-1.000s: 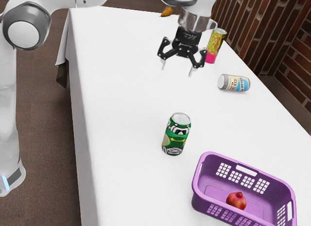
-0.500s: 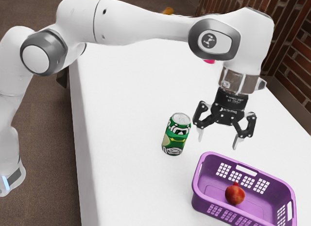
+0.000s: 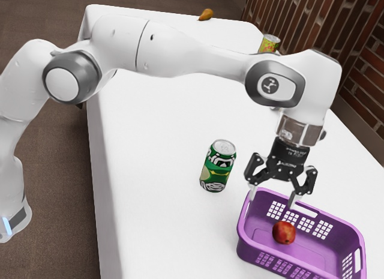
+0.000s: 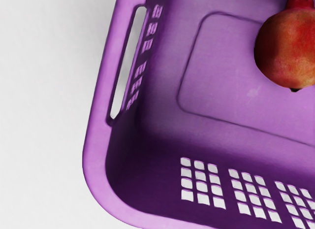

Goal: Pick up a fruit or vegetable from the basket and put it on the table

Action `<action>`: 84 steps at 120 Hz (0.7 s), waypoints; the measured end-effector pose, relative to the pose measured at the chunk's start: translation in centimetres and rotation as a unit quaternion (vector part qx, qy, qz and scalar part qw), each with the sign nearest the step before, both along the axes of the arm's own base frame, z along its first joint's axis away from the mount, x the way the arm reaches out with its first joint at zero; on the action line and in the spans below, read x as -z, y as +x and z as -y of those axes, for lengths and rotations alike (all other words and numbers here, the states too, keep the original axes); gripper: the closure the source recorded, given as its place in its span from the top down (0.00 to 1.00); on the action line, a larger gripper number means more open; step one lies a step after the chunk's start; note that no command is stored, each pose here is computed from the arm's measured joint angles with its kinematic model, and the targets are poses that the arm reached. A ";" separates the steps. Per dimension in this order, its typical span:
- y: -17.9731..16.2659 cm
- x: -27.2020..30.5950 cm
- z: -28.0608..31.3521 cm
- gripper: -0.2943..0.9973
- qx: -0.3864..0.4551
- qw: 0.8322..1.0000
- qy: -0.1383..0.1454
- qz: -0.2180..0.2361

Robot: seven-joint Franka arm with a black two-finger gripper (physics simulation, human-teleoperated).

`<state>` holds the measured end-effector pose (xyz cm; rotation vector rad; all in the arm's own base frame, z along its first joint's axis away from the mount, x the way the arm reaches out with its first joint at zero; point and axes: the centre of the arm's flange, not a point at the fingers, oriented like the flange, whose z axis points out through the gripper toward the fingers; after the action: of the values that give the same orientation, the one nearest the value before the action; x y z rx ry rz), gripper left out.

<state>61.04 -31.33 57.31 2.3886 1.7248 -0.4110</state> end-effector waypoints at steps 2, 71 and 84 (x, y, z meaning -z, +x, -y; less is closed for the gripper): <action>0.2 0.2 -0.1 0.77 -0.002 1.000 0.000 -0.001; 3.1 4.0 -0.3 0.77 -0.004 1.000 -0.018 0.017; 3.2 4.2 -0.2 0.77 0.016 0.999 -0.020 0.024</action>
<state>64.27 -31.15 53.07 2.3807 1.6447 -0.3865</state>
